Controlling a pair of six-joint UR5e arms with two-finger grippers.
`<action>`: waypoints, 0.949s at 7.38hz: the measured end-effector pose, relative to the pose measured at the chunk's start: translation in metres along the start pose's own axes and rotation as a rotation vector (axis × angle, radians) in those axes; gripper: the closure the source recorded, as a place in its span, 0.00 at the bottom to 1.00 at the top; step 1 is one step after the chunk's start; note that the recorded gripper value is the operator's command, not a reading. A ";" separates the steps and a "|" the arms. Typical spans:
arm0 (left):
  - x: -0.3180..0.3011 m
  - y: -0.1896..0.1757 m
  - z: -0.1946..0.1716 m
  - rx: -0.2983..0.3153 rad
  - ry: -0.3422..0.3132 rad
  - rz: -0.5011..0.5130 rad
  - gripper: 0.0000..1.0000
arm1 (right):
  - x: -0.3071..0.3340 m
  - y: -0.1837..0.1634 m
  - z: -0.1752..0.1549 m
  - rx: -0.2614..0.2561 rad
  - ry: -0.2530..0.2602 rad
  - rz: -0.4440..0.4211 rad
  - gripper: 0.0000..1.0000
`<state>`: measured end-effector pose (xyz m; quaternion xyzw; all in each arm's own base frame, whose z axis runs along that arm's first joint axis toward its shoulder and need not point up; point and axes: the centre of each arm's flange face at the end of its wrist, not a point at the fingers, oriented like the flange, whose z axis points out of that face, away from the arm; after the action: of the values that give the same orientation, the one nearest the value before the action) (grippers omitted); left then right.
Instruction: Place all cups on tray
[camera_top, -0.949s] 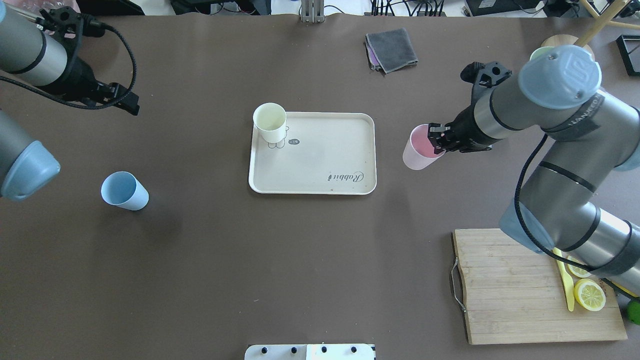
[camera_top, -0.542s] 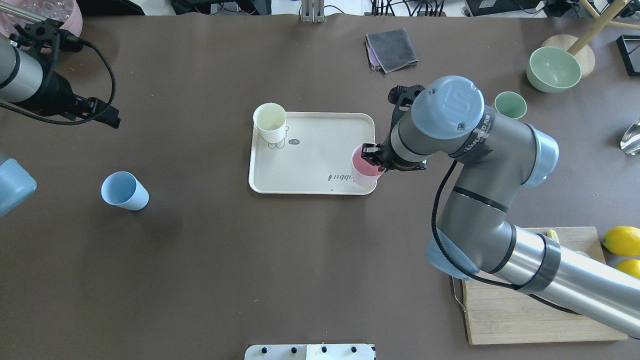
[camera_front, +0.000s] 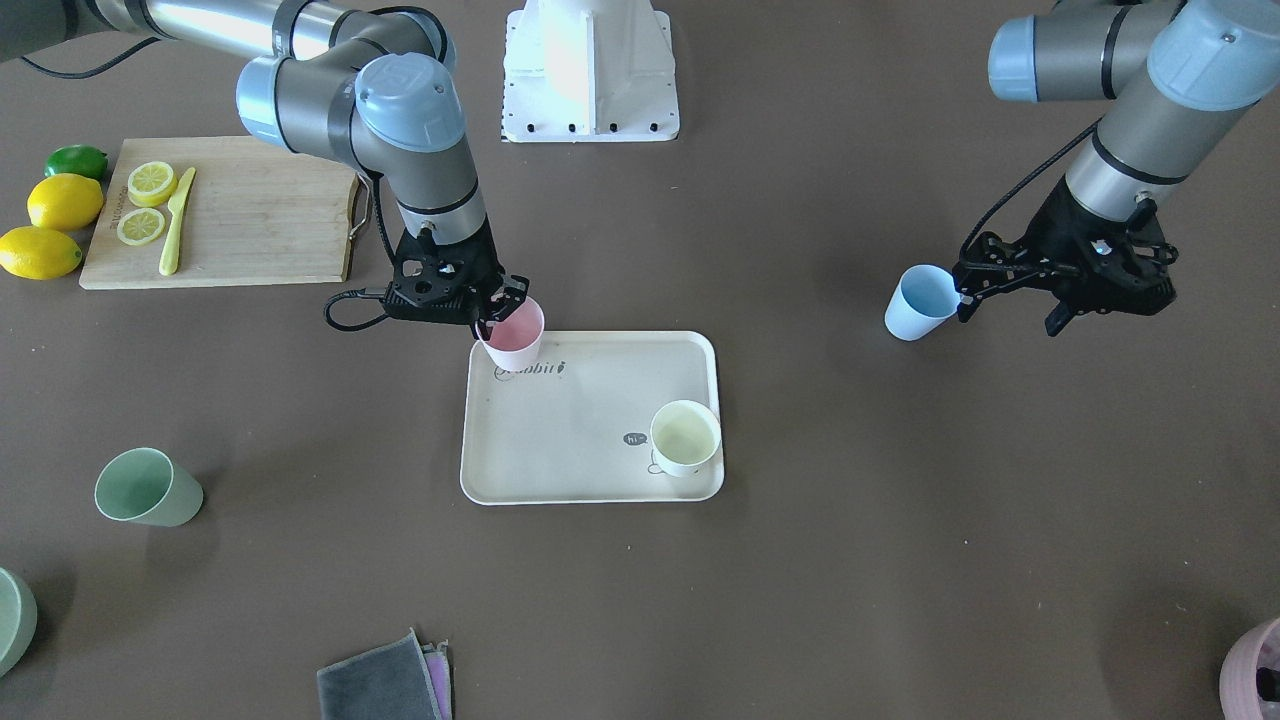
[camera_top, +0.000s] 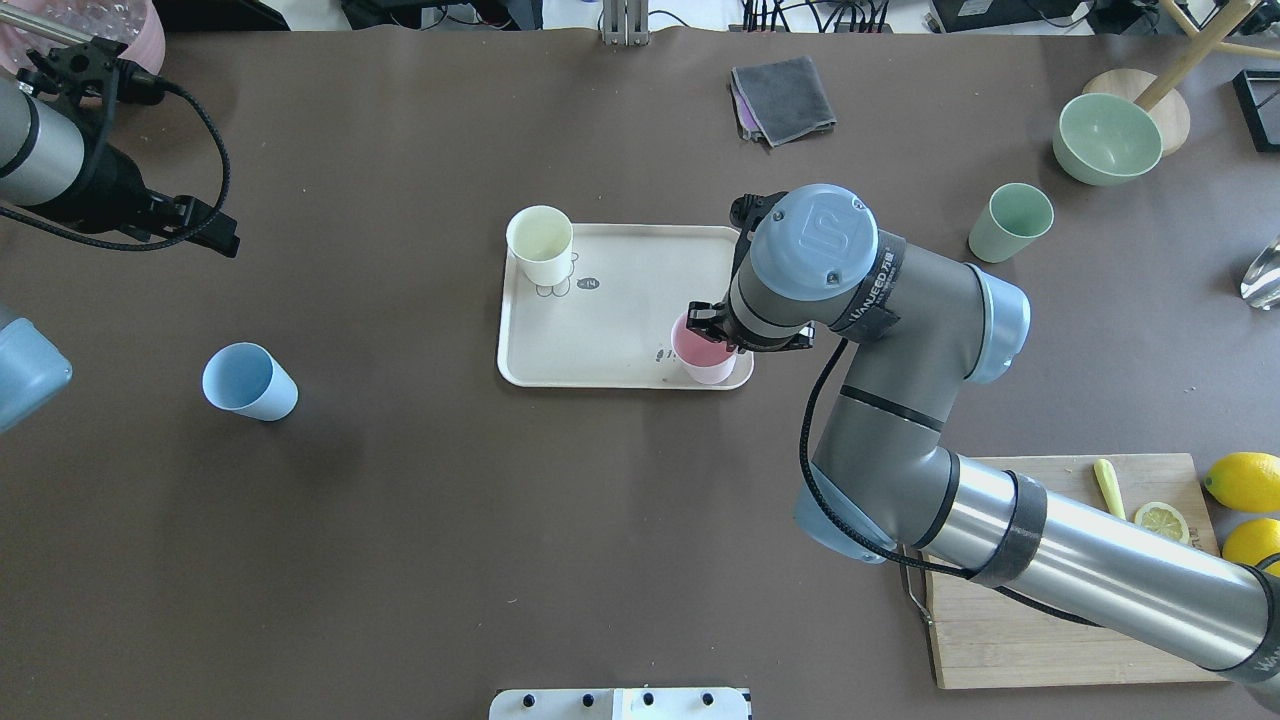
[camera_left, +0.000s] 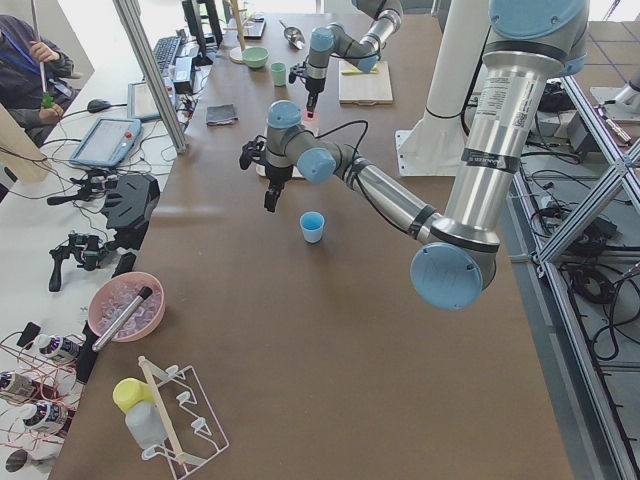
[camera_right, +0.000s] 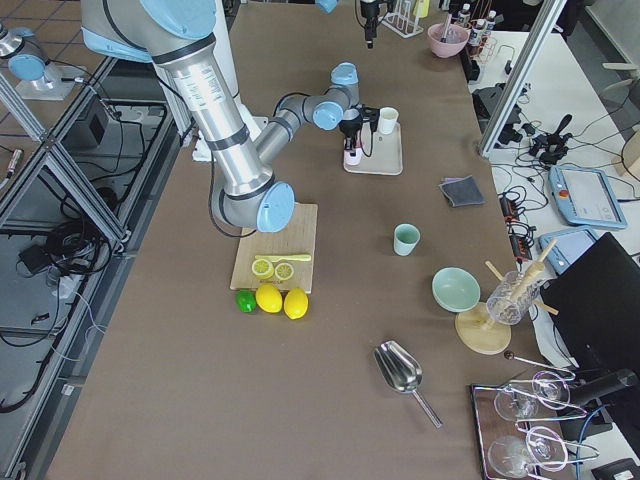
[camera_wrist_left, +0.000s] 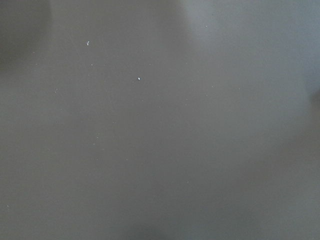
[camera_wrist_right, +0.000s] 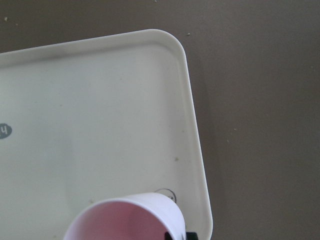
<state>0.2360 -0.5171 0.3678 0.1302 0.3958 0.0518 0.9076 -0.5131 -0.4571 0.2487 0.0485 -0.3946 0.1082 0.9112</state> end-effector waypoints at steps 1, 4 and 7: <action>0.000 0.000 0.001 -0.001 -0.001 -0.001 0.01 | -0.004 -0.003 -0.001 0.008 -0.008 0.001 0.01; -0.010 0.011 0.007 -0.012 -0.006 -0.015 0.01 | 0.007 -0.043 -0.029 0.035 -0.039 0.034 0.01; -0.030 0.061 0.038 -0.046 0.017 -0.042 0.02 | 0.077 -0.139 -0.087 0.018 -0.071 0.007 0.01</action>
<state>0.2441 -0.4720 0.4304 0.1008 0.4048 0.0429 0.9078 -0.3674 -0.5650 0.2456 0.0590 -0.4260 0.1131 0.8957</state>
